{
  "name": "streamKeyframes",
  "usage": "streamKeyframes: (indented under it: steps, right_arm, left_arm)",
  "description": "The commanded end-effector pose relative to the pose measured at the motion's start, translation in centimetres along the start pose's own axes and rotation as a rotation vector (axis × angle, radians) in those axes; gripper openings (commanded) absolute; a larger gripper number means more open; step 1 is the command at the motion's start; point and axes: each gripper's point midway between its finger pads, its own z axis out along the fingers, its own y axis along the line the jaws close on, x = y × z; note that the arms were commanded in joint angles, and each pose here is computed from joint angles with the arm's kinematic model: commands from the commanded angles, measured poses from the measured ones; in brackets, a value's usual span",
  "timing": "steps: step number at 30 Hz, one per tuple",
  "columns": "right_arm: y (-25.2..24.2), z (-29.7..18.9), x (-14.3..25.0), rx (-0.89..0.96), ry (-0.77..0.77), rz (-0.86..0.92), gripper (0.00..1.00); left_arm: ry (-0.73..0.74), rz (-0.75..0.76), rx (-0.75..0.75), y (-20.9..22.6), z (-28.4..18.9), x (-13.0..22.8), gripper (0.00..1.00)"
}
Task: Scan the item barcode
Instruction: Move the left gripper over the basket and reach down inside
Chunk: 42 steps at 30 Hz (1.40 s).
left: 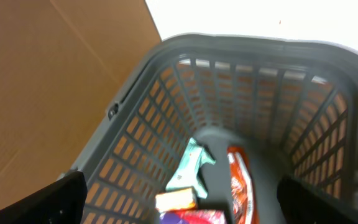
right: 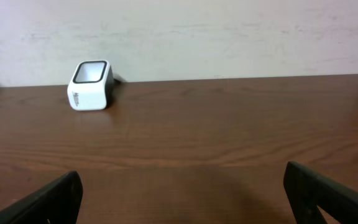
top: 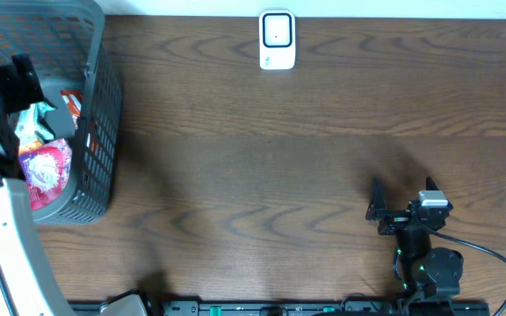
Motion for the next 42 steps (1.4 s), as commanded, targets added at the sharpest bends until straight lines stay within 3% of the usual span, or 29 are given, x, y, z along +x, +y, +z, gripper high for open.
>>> streamKeyframes:
  steps: [1,5,9,13,18,33,42]
  right_arm:
    - [-0.1,0.0,0.1,0.002,-0.001,-0.007,0.99]
    - [-0.1,0.0,0.1,0.002,-0.001,-0.007,0.99]
    - [-0.1,0.0,0.1,0.002,-0.001,-0.007,0.99]
    - [-0.1,0.0,0.1,0.002,-0.001,-0.007,0.99]
    - [-0.1,0.0,0.1,0.002,-0.001,-0.007,0.99]
    - [-0.1,0.0,0.1,0.002,-0.001,-0.007,0.99]
    - [-0.1,0.0,0.1,0.002,-0.001,-0.007,0.99]
  left_arm:
    - [0.100,0.040,-0.113,2.0,2.4,1.6,0.98]
    - [0.239,0.065,-0.251,4.2,4.5,4.6,0.98]
    - [0.321,0.085,-0.288,4.7,5.9,6.5,0.98]
    - [0.323,0.027,-0.296,4.6,6.1,6.7,0.97]
    - [0.309,-0.196,-0.340,6.1,6.1,7.5,0.98]
    - [0.350,-0.217,-0.330,6.8,5.9,8.7,0.98]
    - [0.399,-0.205,-0.323,6.3,8.3,10.1,0.98]
